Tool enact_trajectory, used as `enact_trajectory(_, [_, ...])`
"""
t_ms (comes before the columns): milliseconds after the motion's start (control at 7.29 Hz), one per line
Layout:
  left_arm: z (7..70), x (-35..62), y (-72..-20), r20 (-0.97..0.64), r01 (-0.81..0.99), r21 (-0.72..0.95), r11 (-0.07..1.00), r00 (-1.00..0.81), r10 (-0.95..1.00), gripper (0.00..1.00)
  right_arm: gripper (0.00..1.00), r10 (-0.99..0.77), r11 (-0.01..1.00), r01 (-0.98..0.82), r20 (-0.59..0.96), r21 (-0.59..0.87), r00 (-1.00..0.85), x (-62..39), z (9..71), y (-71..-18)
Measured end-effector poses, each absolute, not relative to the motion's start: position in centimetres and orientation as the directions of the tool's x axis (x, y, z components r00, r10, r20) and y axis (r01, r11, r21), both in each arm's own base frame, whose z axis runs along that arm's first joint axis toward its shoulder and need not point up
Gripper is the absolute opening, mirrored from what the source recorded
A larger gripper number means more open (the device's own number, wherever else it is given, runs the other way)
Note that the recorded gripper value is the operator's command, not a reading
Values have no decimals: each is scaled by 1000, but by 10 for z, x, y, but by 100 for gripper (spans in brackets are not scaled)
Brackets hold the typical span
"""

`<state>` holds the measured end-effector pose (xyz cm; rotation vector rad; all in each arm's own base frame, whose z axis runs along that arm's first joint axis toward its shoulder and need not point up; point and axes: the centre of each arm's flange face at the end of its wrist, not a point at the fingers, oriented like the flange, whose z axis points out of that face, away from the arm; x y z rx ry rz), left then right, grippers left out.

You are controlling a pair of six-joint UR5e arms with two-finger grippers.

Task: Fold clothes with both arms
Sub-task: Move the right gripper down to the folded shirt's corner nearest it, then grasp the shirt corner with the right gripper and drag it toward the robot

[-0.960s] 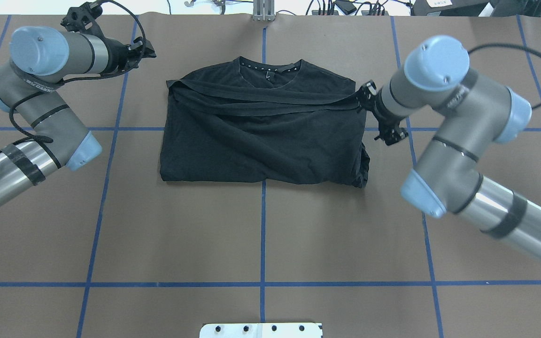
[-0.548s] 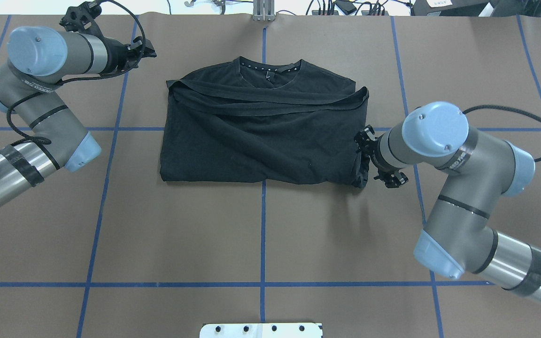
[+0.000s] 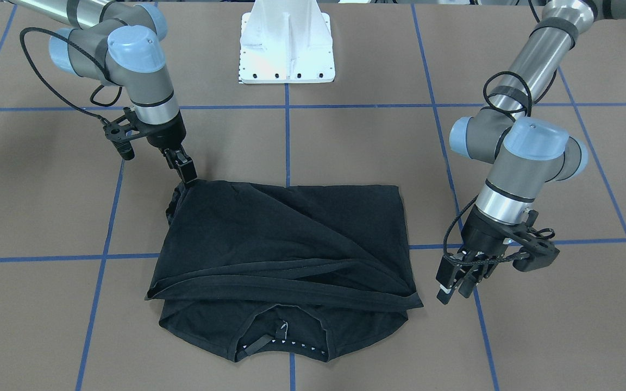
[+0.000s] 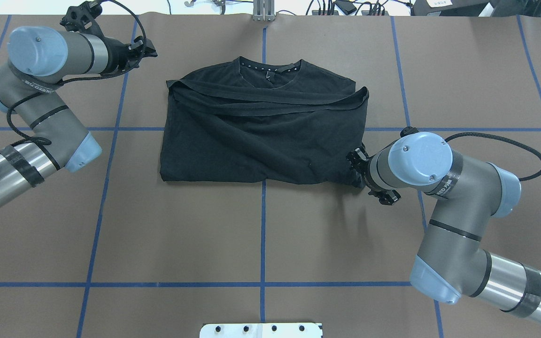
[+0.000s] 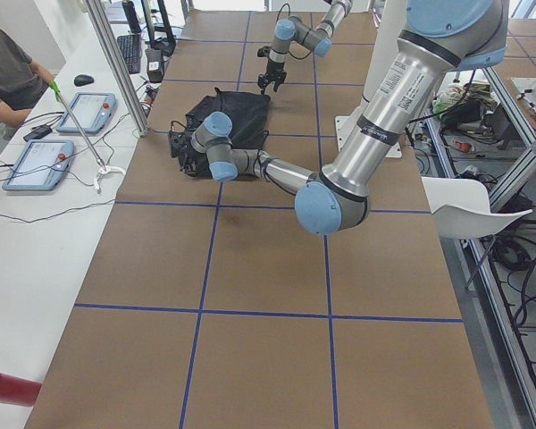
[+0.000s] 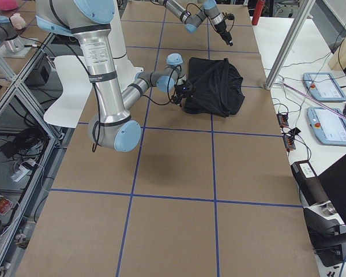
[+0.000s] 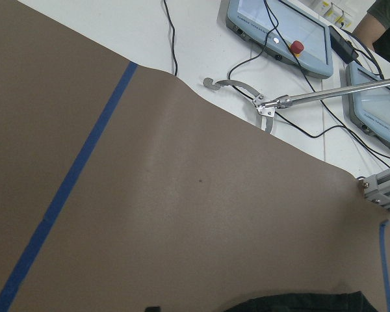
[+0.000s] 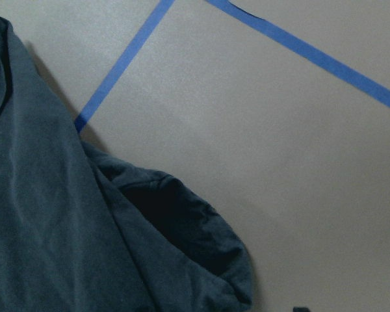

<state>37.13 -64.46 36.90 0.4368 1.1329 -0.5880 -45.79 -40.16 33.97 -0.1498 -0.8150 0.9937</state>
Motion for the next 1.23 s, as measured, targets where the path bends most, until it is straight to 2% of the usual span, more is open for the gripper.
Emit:
enact_trajectory(411, [370, 371, -645, -929, 638, 31, 769, 302, -214, 65, 77, 787, 570, -681, 543, -460, 292, -466, 340, -396])
enact_trajectory(548, [370, 371, -645, -929, 639, 31, 769, 303, -214, 65, 74, 788, 570, -681, 542, -460, 294, -468, 340, -395])
enact_trajectory(960, [379, 368, -641, -925, 639, 30, 769, 309, -220, 65, 40, 787, 572, -675, 546, -467, 289, -475, 343, -396])
enact_trajectory(1097, [379, 367, -641, -925, 639, 31, 769, 310, -221, 65, 13, 788, 571, -675, 544, -468, 289, -478, 347, -397])
enact_trajectory(1234, [379, 367, -640, -925, 639, 31, 769, 309, -220, 65, 0, 789, 570, -675, 542, -468, 290, -479, 349, -398])
